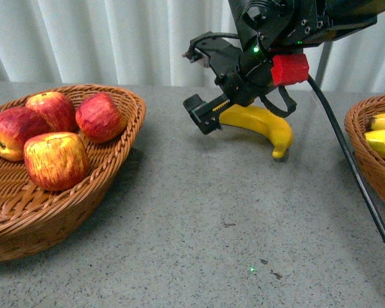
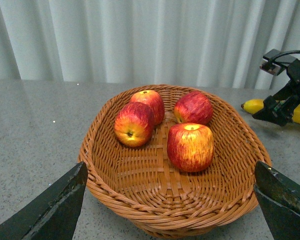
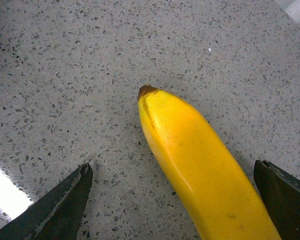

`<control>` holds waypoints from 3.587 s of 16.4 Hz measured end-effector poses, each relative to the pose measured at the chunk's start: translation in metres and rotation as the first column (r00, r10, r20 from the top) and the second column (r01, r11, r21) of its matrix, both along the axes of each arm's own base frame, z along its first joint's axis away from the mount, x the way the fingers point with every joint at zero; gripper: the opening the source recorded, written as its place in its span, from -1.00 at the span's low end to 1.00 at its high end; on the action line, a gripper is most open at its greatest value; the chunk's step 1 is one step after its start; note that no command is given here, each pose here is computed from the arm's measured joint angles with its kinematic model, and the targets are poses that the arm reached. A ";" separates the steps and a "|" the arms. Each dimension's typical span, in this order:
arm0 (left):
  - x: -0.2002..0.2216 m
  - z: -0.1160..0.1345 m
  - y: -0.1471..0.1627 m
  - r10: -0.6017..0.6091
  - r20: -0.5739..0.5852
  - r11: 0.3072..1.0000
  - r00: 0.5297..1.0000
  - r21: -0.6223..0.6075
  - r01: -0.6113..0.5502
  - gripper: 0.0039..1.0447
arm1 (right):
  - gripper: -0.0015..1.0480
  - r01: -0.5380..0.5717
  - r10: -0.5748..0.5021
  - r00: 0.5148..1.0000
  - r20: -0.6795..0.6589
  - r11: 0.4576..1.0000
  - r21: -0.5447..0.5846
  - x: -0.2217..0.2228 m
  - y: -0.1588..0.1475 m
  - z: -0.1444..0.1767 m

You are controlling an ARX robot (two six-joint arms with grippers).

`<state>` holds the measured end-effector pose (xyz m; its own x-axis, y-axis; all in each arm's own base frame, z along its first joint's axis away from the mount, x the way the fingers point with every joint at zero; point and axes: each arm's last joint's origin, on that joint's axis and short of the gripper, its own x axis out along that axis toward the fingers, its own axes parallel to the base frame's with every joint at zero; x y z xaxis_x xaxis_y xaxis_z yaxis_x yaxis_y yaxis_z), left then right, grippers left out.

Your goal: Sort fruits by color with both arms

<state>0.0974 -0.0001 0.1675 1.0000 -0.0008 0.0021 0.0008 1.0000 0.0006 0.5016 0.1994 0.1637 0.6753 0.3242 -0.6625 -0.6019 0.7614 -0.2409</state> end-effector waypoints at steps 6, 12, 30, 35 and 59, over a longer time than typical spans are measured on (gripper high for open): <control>0.000 0.000 0.000 0.000 0.000 1.000 1.000 0.000 0.000 0.88 | 0.35 0.000 0.000 1.000 0.006 0.998 -0.056 0.001 0.008 -0.001; 0.000 0.000 0.000 0.000 0.000 1.000 1.000 0.000 0.000 0.88 | -0.46 0.026 -0.026 0.997 0.077 1.000 0.000 0.007 0.003 0.002; 0.000 0.000 0.000 0.000 0.000 1.000 1.000 0.000 0.000 0.88 | -0.47 0.148 -0.165 0.976 0.145 0.982 0.122 -0.184 -0.276 0.079; 0.000 0.000 0.000 0.000 0.000 1.000 1.000 0.000 0.000 0.88 | 0.07 0.058 -0.079 0.985 0.153 0.989 0.136 -0.206 -0.268 0.086; 0.000 0.000 0.000 0.000 0.000 1.000 1.000 0.000 0.000 0.88 | -0.97 0.323 -0.590 0.687 0.424 0.771 0.549 -0.376 -0.199 0.027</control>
